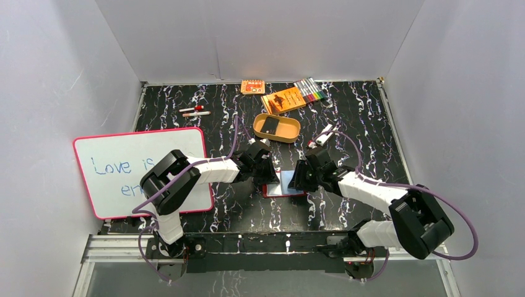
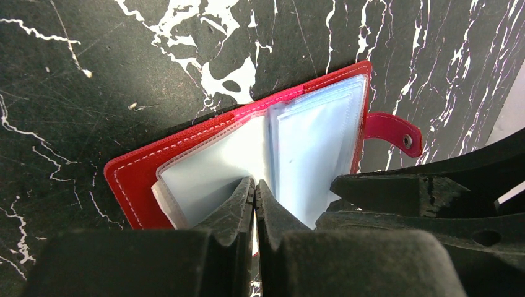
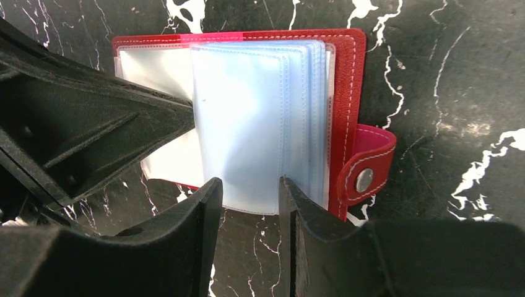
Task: Put the credit cards into the card holder
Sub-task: Open the card holder at the center of the board.
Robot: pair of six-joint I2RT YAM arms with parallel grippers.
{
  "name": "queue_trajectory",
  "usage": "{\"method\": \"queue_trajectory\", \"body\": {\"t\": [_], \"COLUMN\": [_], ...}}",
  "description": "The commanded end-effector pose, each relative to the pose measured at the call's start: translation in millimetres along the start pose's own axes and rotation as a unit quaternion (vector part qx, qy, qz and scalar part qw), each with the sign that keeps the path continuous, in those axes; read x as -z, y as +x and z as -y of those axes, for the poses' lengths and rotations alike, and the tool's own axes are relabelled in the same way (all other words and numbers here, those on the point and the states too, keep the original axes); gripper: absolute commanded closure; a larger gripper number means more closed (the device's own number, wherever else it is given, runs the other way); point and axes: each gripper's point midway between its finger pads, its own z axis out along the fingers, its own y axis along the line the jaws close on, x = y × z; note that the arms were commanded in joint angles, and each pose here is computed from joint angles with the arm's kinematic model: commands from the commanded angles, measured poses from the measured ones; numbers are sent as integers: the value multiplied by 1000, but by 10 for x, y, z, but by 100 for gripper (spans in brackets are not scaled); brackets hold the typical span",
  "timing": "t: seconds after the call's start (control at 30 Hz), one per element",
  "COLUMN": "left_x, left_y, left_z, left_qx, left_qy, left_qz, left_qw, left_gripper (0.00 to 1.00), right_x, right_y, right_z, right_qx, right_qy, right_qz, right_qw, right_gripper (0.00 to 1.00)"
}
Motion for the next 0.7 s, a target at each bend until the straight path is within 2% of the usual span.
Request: {"method": "queue_trajectory", "body": {"t": [0.0,0.67], "left_x": [-34,43], "left_y": [179,112], "left_z": [-378,-380], "left_qx": [1,5], "left_qy": [-61,-65], "left_qz": [-23,-13], "left_qw": [998,998], "left_gripper": [100,100], "right_x": [-55,-98], "right_y": [-8,-23], "right_z": [-124,-488], "right_qx": [-5,7], "right_qy": [-37,-143], "right_qz": [-2,-5], "right_qw": [999,990], "right_gripper": [53,55]}}
